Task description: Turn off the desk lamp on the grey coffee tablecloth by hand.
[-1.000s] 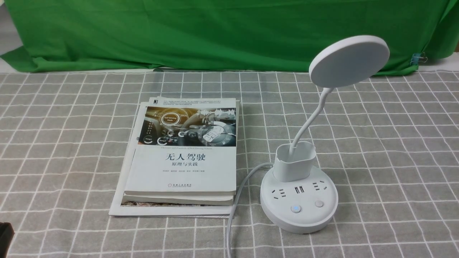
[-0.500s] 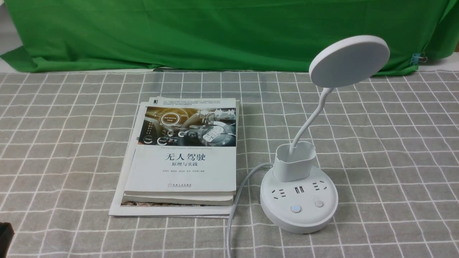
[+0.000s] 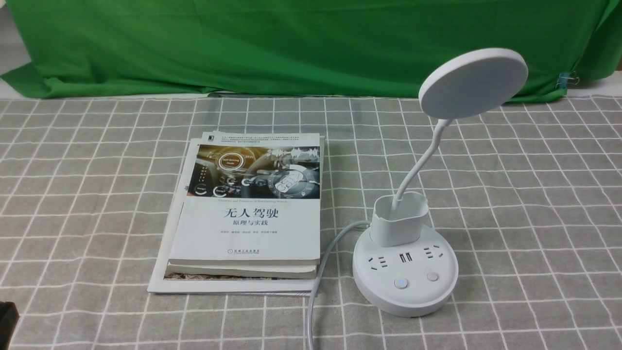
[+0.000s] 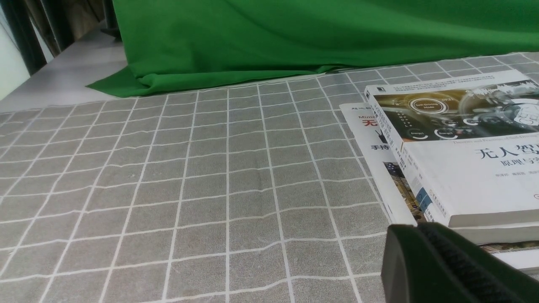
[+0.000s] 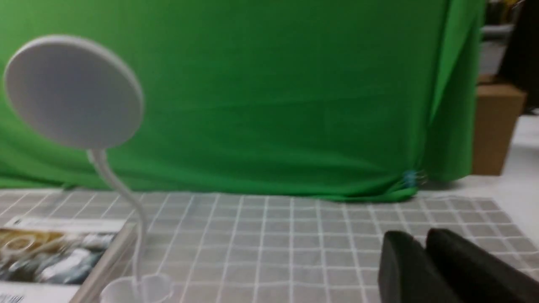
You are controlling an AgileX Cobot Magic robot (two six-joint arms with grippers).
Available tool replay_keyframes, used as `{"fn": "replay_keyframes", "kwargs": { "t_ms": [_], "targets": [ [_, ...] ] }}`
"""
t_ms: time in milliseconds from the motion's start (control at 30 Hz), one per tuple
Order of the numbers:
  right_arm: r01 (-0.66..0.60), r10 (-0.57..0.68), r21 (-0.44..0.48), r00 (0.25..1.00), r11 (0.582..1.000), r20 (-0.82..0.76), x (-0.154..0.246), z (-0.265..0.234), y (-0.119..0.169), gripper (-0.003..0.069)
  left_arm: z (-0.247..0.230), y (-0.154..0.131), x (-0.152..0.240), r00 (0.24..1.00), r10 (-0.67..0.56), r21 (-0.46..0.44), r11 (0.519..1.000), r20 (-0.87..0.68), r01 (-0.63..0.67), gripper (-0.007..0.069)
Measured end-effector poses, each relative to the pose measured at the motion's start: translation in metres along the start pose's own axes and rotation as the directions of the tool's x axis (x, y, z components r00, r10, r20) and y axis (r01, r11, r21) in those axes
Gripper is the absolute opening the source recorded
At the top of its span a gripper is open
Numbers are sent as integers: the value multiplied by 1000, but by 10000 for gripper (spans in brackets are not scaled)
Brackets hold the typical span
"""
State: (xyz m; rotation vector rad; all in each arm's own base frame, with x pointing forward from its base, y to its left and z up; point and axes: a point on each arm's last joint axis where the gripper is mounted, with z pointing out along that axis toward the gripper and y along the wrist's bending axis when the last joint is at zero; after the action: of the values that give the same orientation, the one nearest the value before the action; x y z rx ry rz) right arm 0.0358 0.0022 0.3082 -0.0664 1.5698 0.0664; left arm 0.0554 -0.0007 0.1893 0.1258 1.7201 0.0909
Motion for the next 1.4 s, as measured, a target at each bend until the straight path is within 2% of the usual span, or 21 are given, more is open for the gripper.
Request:
{"fn": "replay_keyframes", "kwargs": {
  "t_ms": [133,233,333,400,600,1400],
  "targets": [
    [0,-4,50,998,999,62,24,-1,-2,139,0,0,0,1000,0,0,1000,0,0,1],
    [1,-3,61,1000,998,19,52,7,-2,143,0,0,0,1000,0,0,1000,0,0,1],
    [3,4,61,994,998,-113,100,17,-3,155,0,0,0,1000,0,0,1000,0,0,1],
    [4,8,63,984,998,-176,118,19,-3,162,0,0,0,1000,0,0,1000,-1,0,1],
    [3,4,60,993,998,-120,116,20,-3,181,0,0,0,1000,0,0,1000,0,0,1],
    [3,4,60,994,998,-111,115,20,-3,214,0,0,0,1000,0,0,1000,0,0,1]
  ]
}}
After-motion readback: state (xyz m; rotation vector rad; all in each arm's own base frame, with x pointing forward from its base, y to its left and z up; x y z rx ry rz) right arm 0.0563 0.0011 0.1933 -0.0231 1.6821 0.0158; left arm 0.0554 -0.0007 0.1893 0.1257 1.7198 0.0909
